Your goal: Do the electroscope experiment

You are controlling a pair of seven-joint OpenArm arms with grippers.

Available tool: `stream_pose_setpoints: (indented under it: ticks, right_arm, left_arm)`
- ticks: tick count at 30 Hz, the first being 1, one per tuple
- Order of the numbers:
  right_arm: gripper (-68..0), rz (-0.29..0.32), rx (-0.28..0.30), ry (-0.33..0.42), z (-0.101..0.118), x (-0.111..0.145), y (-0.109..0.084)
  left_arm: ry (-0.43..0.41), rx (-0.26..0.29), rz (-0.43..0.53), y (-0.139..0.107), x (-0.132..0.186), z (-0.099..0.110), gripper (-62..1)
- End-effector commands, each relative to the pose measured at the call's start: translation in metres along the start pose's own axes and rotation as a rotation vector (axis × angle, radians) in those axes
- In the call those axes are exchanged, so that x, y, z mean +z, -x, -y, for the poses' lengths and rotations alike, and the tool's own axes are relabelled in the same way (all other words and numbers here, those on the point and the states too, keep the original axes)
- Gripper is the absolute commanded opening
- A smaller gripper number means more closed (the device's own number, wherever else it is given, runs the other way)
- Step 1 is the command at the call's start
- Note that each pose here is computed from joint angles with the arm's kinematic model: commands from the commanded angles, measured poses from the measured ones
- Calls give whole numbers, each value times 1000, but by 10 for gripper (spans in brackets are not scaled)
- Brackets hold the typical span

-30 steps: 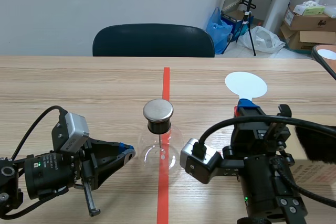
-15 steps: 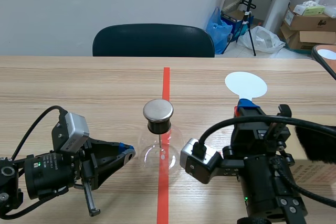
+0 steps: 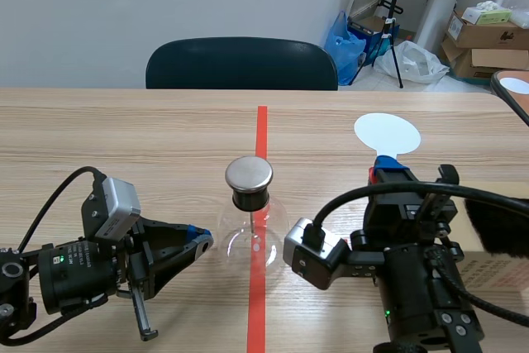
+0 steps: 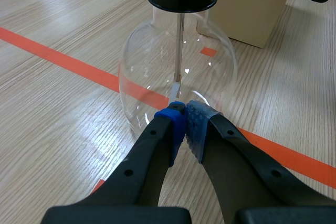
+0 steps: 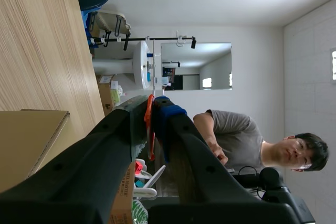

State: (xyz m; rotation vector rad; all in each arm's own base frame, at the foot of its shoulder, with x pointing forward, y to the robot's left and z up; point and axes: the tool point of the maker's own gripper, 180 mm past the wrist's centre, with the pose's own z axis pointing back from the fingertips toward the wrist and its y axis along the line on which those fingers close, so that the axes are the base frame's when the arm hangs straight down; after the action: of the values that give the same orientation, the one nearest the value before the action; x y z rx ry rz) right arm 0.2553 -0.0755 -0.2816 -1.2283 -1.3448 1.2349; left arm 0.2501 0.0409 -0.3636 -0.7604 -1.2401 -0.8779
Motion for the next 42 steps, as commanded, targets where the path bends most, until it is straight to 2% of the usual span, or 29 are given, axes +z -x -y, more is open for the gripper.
stream_pose_setpoints:
  ticks: [1, 42]
  right_arm:
    - [-658, 3, -7, 38, 11, -4, 0]
    - [-657, 15, -5, 32, 9, 0, 2]
  left_arm:
    - [0, -3, 32, -9, -3, -1, -575]
    - [0, -3, 32, -9, -2, -1, -575]
